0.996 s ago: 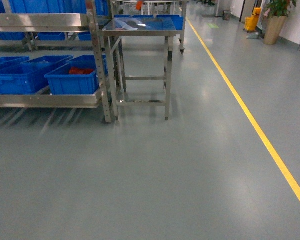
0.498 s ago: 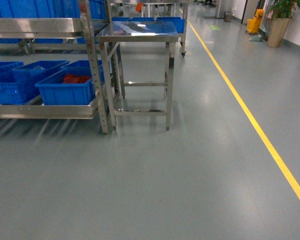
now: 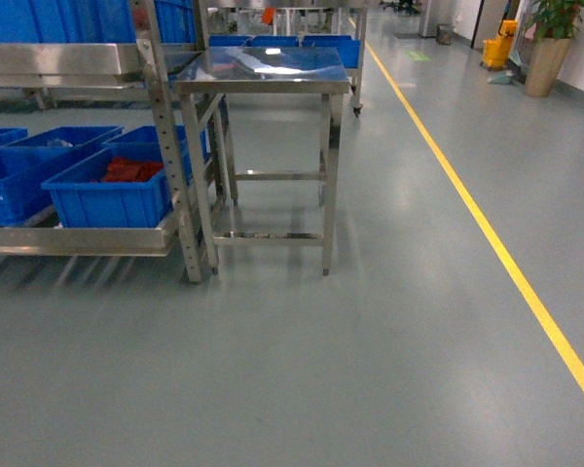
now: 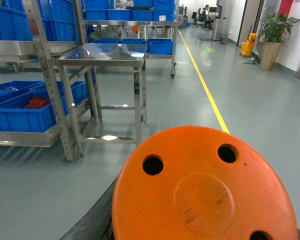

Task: Sort blue parts and orange caps into right shelf containers

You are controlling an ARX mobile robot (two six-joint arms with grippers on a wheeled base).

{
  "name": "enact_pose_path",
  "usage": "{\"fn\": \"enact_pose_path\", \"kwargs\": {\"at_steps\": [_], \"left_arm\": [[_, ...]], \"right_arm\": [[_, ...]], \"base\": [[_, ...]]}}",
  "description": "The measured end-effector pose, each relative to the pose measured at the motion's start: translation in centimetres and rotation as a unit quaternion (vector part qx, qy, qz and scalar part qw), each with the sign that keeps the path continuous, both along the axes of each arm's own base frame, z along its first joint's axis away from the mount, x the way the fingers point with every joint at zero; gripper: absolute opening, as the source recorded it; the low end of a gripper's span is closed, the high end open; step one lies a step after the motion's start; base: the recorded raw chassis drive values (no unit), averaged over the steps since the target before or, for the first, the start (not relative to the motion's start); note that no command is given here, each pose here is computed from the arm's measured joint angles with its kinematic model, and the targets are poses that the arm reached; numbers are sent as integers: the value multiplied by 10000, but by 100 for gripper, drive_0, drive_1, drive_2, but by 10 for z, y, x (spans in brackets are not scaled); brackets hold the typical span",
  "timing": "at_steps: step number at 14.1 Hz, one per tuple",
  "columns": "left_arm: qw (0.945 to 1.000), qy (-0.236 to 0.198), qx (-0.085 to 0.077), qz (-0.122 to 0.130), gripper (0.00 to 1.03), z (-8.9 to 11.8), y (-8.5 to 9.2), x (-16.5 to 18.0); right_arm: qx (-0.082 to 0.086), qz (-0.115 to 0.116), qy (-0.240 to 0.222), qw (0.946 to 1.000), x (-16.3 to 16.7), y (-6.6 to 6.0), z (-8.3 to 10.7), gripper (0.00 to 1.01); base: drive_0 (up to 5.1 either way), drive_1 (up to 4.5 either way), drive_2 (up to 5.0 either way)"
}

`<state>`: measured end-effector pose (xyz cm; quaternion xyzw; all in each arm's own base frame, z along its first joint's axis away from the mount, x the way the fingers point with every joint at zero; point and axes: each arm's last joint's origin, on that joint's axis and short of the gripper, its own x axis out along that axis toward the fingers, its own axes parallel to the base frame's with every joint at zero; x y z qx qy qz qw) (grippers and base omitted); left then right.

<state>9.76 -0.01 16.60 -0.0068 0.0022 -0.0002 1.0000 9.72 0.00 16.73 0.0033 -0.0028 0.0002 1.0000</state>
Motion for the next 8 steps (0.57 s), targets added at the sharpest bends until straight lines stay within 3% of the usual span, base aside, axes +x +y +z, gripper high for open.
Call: {"fn": "enact_pose_path", "kwargs": {"at_steps": [8], "left_arm": [[10000,-8,0,0,41,0,0,0]], "right_arm": [[0,-2,10,10000,0,0,0,44]], "base": [[8,426,-410]]}}
